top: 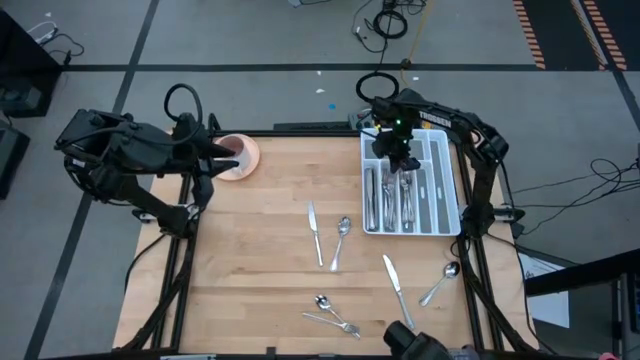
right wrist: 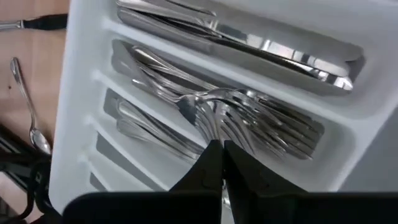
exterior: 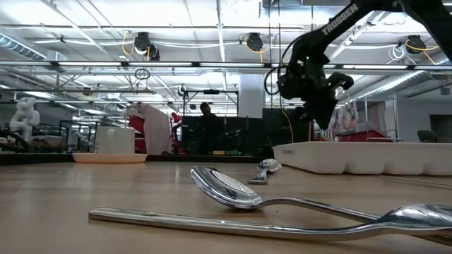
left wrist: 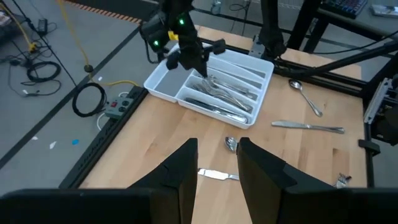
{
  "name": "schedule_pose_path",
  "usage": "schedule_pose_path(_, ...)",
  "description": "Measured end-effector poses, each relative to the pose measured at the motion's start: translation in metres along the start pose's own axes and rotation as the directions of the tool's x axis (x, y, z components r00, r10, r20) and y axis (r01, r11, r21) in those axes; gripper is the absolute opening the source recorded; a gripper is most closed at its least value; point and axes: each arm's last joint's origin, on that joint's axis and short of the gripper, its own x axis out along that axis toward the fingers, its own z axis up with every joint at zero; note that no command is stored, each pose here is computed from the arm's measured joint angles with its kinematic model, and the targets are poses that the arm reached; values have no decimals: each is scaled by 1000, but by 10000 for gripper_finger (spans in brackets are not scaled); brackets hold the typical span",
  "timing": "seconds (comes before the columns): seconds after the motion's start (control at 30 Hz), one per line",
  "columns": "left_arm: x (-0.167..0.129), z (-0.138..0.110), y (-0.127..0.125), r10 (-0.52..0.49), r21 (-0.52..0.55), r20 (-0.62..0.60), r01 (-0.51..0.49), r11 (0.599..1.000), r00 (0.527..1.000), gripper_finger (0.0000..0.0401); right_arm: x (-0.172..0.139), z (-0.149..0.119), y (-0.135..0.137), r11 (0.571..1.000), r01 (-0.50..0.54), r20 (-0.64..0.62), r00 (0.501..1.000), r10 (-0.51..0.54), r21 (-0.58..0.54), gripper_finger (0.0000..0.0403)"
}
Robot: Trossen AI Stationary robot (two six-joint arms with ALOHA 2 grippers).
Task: Sort silverware
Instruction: Put the silver fork into the white cutlery tray
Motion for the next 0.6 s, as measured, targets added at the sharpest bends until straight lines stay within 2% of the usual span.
schedule_pose_path(0.13,0,0,1,31,0,14,-31,1000,999,116,9,-1,-10,1000,1,-41,999,-2,-8,0)
schedule_pose_path(0.3,0,1,1,41,5,18,-41,999,999,116,11,0,-17,995,76,-73,995,-70,70,0)
schedule_pose_path(0.4,0,1,1,41,9,18,-41,999,999,116,10,0,-18,993,92,-70,994,-87,79,5)
schedule_pose_path(0.6,0,1,1,41,10,18,-41,999,999,116,10,0,-19,987,110,-74,992,-102,114,58)
